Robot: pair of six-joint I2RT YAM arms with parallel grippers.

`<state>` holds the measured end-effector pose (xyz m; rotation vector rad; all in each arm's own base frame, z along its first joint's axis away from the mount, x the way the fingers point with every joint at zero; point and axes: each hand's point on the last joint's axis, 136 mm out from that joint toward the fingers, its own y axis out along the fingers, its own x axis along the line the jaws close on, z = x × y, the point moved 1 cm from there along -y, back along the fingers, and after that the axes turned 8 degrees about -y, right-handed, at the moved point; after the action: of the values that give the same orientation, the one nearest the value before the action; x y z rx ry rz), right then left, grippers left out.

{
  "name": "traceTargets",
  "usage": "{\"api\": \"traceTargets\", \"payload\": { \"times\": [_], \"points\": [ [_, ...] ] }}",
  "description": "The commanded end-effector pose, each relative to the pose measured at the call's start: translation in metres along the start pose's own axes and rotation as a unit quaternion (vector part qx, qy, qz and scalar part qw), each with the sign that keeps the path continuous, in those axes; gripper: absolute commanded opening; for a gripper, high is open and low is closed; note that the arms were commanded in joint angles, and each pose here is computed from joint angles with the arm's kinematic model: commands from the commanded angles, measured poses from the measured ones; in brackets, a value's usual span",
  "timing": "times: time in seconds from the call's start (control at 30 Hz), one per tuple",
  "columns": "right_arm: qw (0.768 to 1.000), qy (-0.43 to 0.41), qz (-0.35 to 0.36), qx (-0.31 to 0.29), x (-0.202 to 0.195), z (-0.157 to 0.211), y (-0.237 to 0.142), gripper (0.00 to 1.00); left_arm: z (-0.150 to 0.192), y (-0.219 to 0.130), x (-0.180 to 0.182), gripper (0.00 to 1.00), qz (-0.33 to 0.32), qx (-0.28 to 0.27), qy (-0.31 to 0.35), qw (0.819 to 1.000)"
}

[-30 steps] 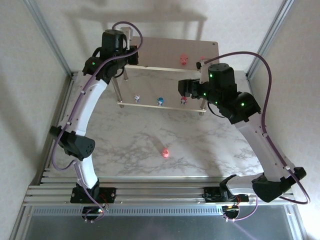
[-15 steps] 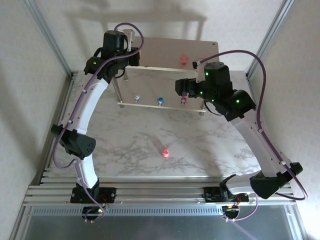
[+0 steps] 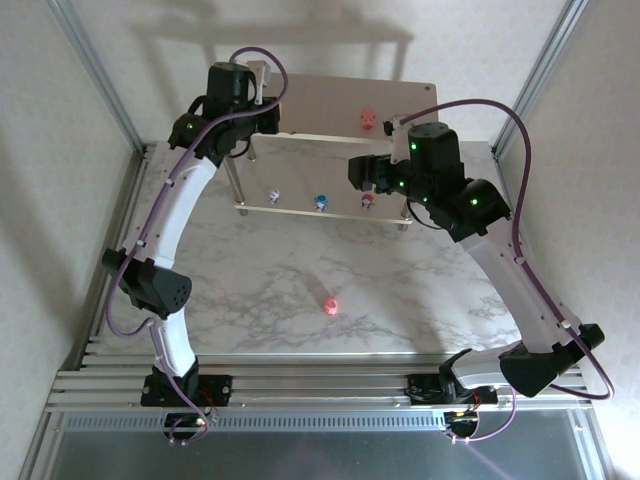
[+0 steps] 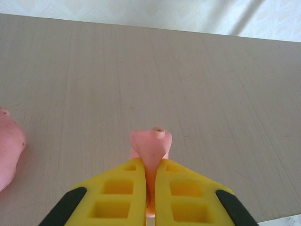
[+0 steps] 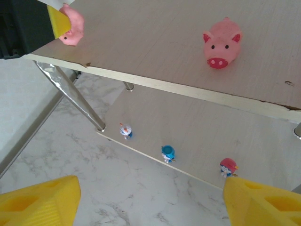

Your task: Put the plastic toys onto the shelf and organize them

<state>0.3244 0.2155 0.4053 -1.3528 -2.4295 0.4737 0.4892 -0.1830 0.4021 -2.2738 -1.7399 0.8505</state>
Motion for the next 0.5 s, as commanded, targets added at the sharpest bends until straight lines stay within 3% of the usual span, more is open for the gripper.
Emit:
{"api": "traceTargets", "payload": {
  "times": [0.0,0.33,0.47],
  "points": [
    [1.0,-0.005,-0.01,-0.017,0.006,-0.01,-0.005,0.8,-0.001,-0.005,0.005,0.1,-0.007,0.0,-0.006,1.0],
    [1.0,-0.007,-0.004,-0.017,0.003,-0.008,-0.004,0.8,0.007,0.007,0.013,0.12,-0.024,0.013,-0.006,1.0],
    [1.0,-0.007,-0.005,-0.016,0.004,-0.007,-0.002,0.8,0.011,0.011,0.015,0.22,-0.027,0.019,-0.007,0.999]
  ]
}}
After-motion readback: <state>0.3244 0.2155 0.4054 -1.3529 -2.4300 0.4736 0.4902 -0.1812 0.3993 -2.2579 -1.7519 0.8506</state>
